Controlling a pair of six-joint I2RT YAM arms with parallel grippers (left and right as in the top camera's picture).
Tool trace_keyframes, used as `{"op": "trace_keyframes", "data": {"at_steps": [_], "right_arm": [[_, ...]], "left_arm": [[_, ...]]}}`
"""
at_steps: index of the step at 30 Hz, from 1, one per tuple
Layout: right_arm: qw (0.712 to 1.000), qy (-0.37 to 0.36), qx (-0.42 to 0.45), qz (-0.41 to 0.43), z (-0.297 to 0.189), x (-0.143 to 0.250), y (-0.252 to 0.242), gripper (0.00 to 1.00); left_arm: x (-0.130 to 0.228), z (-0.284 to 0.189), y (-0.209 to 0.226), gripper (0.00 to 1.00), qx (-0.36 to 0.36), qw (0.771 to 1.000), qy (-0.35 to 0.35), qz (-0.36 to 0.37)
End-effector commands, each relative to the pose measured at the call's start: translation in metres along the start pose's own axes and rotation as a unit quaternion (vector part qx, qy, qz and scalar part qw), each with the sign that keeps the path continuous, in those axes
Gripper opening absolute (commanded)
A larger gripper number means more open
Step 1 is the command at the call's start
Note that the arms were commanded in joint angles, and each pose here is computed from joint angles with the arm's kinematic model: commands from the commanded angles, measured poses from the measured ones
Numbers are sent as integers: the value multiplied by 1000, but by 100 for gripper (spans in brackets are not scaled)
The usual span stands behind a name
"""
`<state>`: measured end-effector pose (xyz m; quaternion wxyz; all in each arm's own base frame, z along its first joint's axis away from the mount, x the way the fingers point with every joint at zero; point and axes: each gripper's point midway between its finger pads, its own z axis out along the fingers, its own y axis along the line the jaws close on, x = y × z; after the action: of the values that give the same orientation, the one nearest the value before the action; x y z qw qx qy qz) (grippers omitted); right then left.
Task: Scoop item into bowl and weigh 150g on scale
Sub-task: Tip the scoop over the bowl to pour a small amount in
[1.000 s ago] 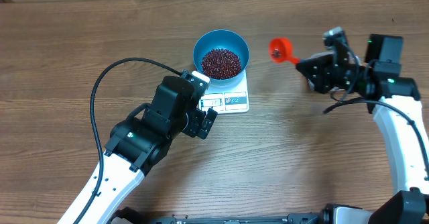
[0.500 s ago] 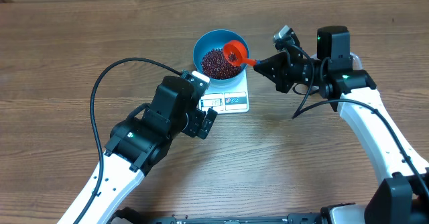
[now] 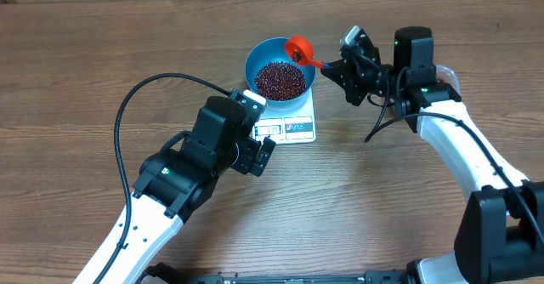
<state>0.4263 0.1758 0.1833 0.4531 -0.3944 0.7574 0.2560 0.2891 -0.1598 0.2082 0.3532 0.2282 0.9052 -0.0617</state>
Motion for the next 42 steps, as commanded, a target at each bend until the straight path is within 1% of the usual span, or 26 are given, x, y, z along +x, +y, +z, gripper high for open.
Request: {"op": "trace_keyframes", "data": {"at_steps": [1,6,33,35,37,38,39,42], "right_arm": [[998,-15,12,-59,0,-17,-8,4],[994,-7,22,-106,3,-12,-14,4],[994,-2,28,-106,4,-10,-16,4],[996,-3,28,-81,4,-10,-16,4],[998,-16,33,53,3,-14,-20,4],[996,-18,33,87,2,-14,-20,4],[985,-20,31,168,1,-14,-21,4],[965,-29,8,259,-2,-16,-18,4]], "left_arm": [[2,2,-1,100,-1,1000,4,-1],[2,2,-1,100,-1,1000,4,-1],[2,2,-1,100,-1,1000,4,-1],[2,2,-1,100,-1,1000,4,-1],[2,2,-1,100,-1,1000,4,-1],[2,2,-1,100,-1,1000,4,-1],[2,2,-1,100,-1,1000,4,-1],[2,2,-1,99,-1,1000,4,-1]]}}
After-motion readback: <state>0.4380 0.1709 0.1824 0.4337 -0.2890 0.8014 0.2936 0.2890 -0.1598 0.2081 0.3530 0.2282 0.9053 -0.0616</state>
